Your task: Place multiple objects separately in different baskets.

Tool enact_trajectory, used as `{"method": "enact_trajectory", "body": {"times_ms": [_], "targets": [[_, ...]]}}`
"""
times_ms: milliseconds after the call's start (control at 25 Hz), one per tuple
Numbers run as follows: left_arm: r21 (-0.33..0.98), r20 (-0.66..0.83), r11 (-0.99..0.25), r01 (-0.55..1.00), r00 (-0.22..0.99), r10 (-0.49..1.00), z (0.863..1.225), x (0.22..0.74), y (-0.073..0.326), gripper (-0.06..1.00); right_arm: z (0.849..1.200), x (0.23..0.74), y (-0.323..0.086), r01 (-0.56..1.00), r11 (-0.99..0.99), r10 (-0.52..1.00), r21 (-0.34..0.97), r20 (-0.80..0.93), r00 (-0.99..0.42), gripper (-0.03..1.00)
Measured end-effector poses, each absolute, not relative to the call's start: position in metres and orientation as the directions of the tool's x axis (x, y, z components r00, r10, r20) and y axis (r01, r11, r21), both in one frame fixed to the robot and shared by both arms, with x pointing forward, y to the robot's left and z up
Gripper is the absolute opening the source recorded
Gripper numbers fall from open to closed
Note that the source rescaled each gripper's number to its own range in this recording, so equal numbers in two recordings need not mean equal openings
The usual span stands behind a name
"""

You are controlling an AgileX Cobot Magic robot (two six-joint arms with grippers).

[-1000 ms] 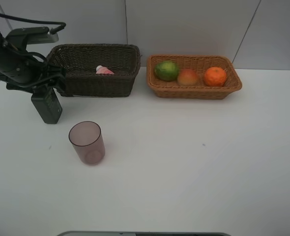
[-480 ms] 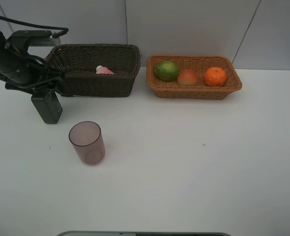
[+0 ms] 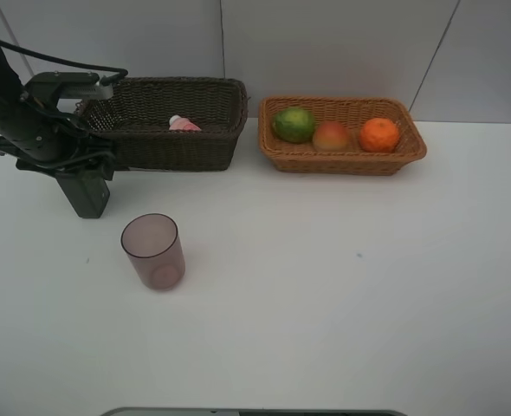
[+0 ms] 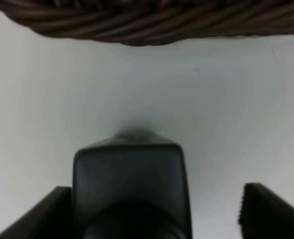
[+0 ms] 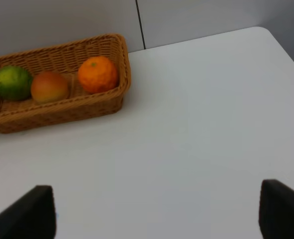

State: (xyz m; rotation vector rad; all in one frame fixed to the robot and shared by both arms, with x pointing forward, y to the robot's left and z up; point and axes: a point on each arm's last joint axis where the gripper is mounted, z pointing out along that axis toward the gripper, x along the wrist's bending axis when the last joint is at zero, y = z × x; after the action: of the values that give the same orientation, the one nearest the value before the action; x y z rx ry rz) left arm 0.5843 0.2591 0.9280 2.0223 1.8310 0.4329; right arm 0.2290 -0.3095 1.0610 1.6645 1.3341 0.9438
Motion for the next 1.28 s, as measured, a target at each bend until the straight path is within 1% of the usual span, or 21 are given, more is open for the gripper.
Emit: {"method": "enact_trajectory", "body": {"times_ms": [40, 80, 120, 240, 1280], "targets": [[0.472, -0.022, -0.085, 0.878, 0.107, 0.994, 0.928, 0.5843, 0.2592, 0.69, 1.061, 0.229, -0.3095, 0.397, -0.137, 0.983, 0.907, 0.074, 0.17, 0.78], [0.472, -0.019, -0.088, 0.877, 0.11, 0.994, 0.928, 0.5843, 0.2594, 0.56, 1.061, 0.229, -0.3095, 0.397, -0.137, 0.983, 0.907, 0.074, 0.17, 0.78], [0.472, -0.018, -0.089, 0.877, 0.111, 0.994, 0.928, 0.5843, 0.2594, 0.46, 1.061, 0.229, -0.3095, 0.397, -0.137, 0.983, 0.907, 0.074, 0.17, 0.78], [0.471, -0.018, -0.088, 0.878, 0.11, 0.994, 0.9279, 0.5843, 0.2594, 0.47, 1.061, 0.229, -0.3095, 0.397, -0.137, 0.983, 0.907, 0.074, 0.17, 0.78], [0.463, -0.019, -0.087, 0.882, 0.109, 0.994, 0.9276, 0.5836, 0.2594, 0.47, 1.061, 0.229, -0.3095, 0.397, -0.137, 0.983, 0.907, 0.074, 0.17, 0.78]]}}
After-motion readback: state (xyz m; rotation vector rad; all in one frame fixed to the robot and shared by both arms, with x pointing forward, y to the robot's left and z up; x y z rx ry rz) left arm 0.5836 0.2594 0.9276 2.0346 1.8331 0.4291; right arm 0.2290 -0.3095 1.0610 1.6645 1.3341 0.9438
